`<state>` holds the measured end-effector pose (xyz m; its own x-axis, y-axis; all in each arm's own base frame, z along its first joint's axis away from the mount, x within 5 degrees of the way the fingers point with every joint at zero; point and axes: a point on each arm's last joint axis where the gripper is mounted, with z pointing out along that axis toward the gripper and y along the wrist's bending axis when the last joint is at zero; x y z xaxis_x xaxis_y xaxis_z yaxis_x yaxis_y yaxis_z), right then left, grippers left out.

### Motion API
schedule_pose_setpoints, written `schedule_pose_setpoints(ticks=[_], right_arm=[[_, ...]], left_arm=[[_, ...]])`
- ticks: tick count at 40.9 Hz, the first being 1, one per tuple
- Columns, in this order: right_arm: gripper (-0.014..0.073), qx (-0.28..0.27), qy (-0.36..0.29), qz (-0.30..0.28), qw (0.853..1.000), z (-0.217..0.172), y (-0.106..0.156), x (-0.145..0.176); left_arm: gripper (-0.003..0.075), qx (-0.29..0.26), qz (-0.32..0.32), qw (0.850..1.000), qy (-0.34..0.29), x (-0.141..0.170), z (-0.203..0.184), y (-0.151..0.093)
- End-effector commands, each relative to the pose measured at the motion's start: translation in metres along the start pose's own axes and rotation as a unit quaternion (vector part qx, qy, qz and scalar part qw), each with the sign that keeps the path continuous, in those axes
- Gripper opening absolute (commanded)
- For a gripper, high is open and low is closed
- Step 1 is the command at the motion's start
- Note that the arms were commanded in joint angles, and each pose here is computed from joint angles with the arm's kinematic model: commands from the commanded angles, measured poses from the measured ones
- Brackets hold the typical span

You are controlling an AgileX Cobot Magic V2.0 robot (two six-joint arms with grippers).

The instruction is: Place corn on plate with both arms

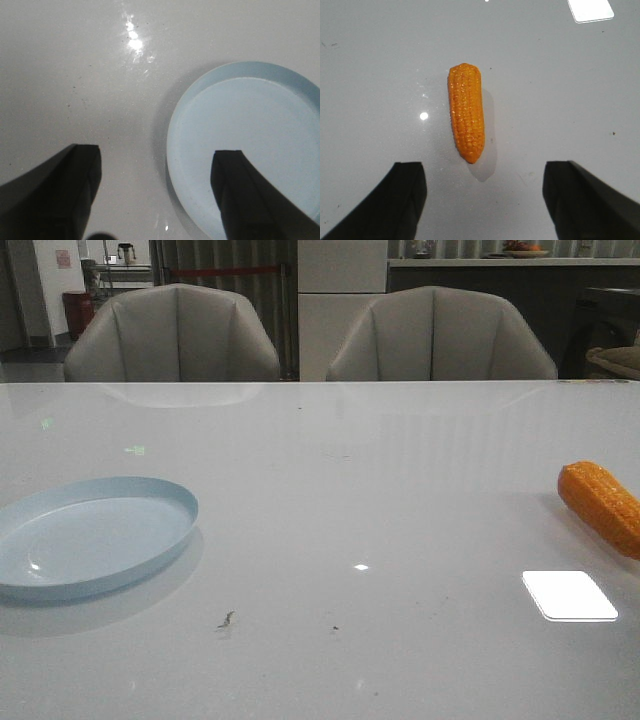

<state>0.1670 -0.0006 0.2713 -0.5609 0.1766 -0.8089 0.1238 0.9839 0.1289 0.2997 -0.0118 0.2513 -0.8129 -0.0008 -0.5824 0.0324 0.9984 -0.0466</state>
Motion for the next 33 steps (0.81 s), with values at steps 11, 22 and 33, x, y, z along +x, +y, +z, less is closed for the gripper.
schedule_pose_setpoints(ticks=[11,22,33], right_arm=[[0.0594,-0.011,-0.049,0.001,0.999,-0.005,0.003,-0.017],[0.0594,-0.011,-0.049,0.001,0.999,-0.005,0.003,-0.017],[0.0594,-0.011,-0.049,0.001,0.999,-0.005,0.003,-0.017]], left_arm=[[0.0523,0.004,-0.003,0.997,0.076,-0.022,0.071,0.001],[0.0523,0.008,-0.014,0.994,0.105,-0.016,0.098,0.001],[0.0361,0.008,-0.015,0.993,0.118,-0.012,0.106,0.001]])
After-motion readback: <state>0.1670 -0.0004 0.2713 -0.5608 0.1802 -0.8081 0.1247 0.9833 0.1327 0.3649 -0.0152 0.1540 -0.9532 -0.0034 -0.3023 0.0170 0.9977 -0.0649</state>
